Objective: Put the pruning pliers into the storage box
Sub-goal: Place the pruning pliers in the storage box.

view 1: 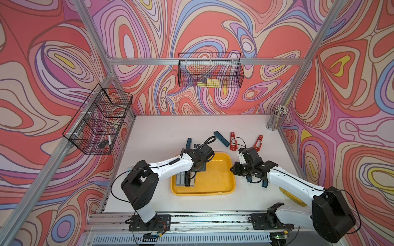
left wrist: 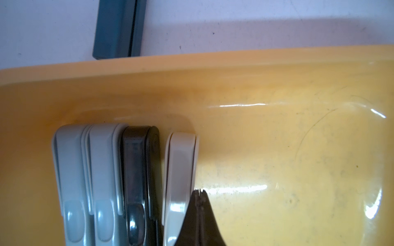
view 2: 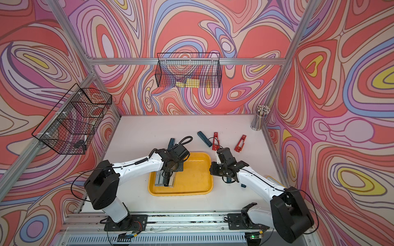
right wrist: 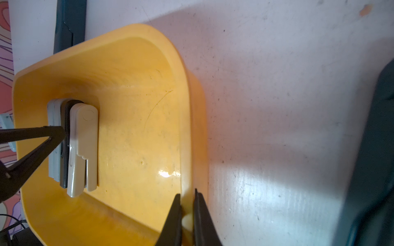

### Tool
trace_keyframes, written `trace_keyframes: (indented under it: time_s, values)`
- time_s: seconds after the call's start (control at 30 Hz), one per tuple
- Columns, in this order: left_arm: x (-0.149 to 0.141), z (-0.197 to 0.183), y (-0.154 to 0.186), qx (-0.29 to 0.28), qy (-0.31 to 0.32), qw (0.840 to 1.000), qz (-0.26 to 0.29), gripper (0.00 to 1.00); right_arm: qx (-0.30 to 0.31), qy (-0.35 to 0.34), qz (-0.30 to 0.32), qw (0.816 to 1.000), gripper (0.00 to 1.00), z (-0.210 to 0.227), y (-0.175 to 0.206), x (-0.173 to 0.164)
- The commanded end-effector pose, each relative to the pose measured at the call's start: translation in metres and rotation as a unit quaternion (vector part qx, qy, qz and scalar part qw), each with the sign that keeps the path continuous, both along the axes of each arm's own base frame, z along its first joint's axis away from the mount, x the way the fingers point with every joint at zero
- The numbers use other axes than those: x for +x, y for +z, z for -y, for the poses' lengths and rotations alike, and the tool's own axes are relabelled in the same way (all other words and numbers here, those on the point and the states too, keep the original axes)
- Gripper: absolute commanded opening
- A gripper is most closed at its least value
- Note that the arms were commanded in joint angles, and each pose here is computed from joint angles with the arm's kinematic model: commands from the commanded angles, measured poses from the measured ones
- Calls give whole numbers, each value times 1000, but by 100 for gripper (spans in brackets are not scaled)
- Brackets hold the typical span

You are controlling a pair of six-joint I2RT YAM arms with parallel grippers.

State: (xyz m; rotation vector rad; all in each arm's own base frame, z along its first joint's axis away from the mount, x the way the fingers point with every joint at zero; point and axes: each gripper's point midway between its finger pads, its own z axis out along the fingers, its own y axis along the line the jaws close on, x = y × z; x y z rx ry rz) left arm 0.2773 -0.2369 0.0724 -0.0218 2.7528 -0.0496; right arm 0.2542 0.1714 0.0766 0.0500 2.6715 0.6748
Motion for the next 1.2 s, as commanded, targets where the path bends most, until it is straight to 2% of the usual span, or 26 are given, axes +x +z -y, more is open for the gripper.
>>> trace_keyframes:
  time_s: [0.0, 0.27, 1.17]
  values:
    - [-3, 11, -2, -13, 0, 1000, -6, 0, 9, 15, 10, 1000, 12, -6, 10, 3]
    - [-7, 20, -22, 5, 4, 1000, -17, 0, 13, 18, 10, 1000, 12, -9, 13, 5]
    - [-9, -3, -36, 61, 31, 998, -12, 0, 12, 19, 9, 1000, 12, -9, 9, 3]
